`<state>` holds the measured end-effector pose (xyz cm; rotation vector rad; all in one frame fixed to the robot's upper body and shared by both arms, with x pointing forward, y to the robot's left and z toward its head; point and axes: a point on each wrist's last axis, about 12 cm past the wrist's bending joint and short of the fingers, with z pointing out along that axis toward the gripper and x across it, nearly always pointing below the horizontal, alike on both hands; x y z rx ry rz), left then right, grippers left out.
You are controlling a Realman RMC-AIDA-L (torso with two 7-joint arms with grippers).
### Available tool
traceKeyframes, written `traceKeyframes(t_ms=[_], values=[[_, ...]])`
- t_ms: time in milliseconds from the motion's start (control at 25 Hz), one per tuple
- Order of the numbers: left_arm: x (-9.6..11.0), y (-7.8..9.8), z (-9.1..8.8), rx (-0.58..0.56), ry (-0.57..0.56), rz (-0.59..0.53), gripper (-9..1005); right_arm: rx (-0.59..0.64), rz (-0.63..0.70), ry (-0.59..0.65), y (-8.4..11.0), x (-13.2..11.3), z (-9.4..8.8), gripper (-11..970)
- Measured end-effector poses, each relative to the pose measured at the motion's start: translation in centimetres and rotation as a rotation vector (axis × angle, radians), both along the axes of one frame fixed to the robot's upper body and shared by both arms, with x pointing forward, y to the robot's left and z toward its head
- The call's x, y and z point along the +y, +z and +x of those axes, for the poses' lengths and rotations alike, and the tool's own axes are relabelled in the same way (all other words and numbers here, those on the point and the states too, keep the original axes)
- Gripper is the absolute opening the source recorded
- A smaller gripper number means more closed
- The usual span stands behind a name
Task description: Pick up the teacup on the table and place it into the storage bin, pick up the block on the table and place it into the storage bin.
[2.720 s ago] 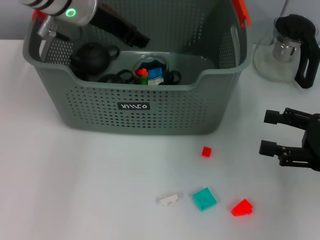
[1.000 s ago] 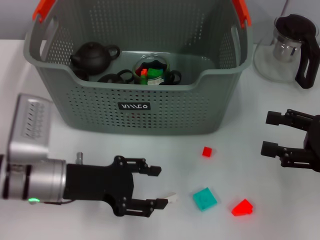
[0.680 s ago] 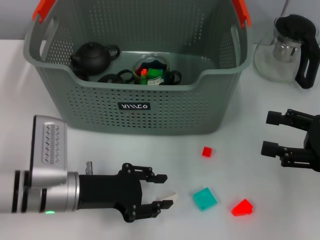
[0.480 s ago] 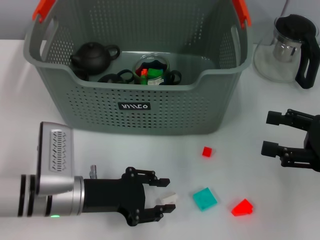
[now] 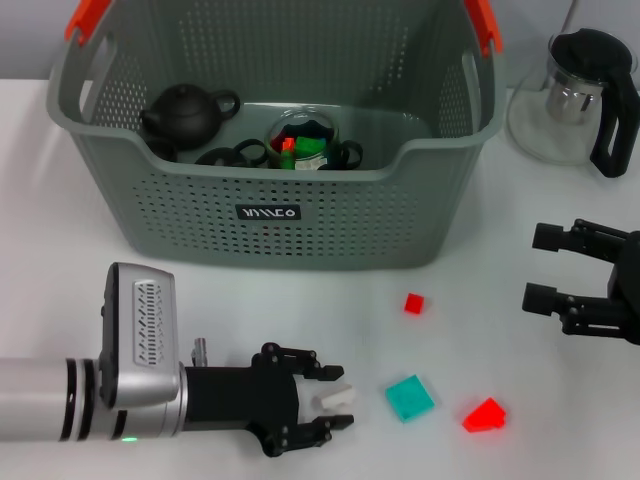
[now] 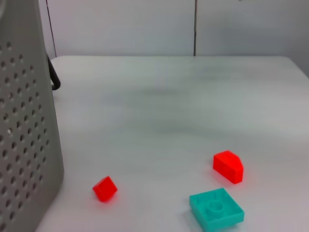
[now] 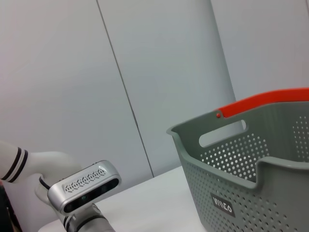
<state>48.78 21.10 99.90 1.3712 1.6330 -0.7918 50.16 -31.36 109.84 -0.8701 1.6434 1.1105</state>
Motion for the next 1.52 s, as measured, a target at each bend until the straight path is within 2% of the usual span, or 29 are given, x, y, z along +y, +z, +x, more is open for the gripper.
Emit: traceKeyframes(t_ms=[200, 440, 1000, 1280, 1440, 1520], values=[[0.2, 0.1, 0.4, -0.019, 0.043, -0.015, 534, 0.002, 0.002, -0.001, -0.1, -0.1, -0.1, 914], [0.4, 0.1, 0.5, -0.024, 0.058, -0.011, 362, 0.002, 0.003, 0.001, 0.0, -0.1, -0.1, 914], [0.2, -0.1, 0.4, -0.019, 0.047, 0.004, 343, 0.002, 0.005, 0.002, 0.0, 0.0, -0.2, 915], [-0.1, -0.3, 0.6, 0.001, 0.053, 0.031, 228, 0.01, 0.008, 0.002, 0.0, 0.0, -0.1, 915], [0.4, 0.5, 0.9, 0.036, 0.089, -0.036, 163, 0.009, 0.007, 0.003, 0.1, 0.0, 0.0, 915], [0.9, 1.5, 0.9, 0.034, 0.092, -0.096, 168, 0.008, 0.006, 0.003, 0.1, 0.0, 0.0, 915]])
